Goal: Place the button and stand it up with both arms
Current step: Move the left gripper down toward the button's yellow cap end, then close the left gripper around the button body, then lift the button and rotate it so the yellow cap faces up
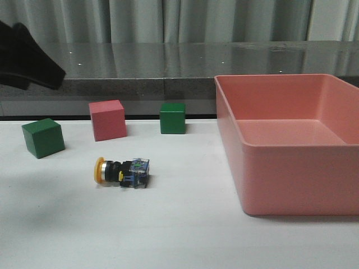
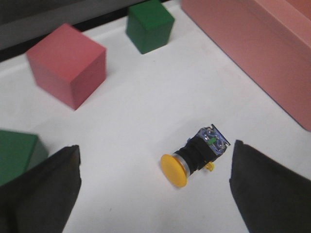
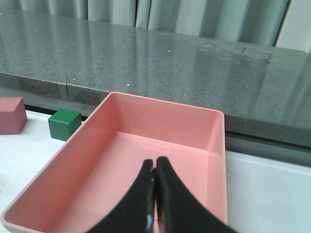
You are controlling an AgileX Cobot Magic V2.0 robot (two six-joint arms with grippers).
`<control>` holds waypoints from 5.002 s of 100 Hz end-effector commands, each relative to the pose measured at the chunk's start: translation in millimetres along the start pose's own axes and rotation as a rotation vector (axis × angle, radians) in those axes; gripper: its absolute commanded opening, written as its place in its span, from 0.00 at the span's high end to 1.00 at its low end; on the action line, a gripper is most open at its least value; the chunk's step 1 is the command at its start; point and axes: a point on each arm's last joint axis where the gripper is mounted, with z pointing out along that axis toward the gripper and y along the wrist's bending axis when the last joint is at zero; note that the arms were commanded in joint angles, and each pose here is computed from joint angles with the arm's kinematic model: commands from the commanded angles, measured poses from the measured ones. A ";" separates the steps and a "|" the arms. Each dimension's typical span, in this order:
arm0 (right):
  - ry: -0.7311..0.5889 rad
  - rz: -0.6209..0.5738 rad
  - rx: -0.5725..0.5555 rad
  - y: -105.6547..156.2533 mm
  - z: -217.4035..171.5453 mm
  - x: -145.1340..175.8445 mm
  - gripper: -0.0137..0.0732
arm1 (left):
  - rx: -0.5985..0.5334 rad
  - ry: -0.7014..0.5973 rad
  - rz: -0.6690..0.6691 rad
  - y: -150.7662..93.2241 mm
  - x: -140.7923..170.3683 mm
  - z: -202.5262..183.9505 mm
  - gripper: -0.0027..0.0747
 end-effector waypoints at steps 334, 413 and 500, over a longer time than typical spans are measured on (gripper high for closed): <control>-0.089 0.007 0.039 -4.2 -2.0 -14.8 0.91 | 0.082 -0.037 0.641 -9.9 -49.3 23.1 0.99; -0.089 0.007 0.039 -4.2 -2.0 -14.8 0.91 | -0.088 0.874 0.899 -59.8 -99.4 68.4 0.99; -0.089 0.007 0.039 -4.2 -2.0 -14.8 0.91 | -0.066 0.984 0.927 -105.4 -65.9 124.3 0.99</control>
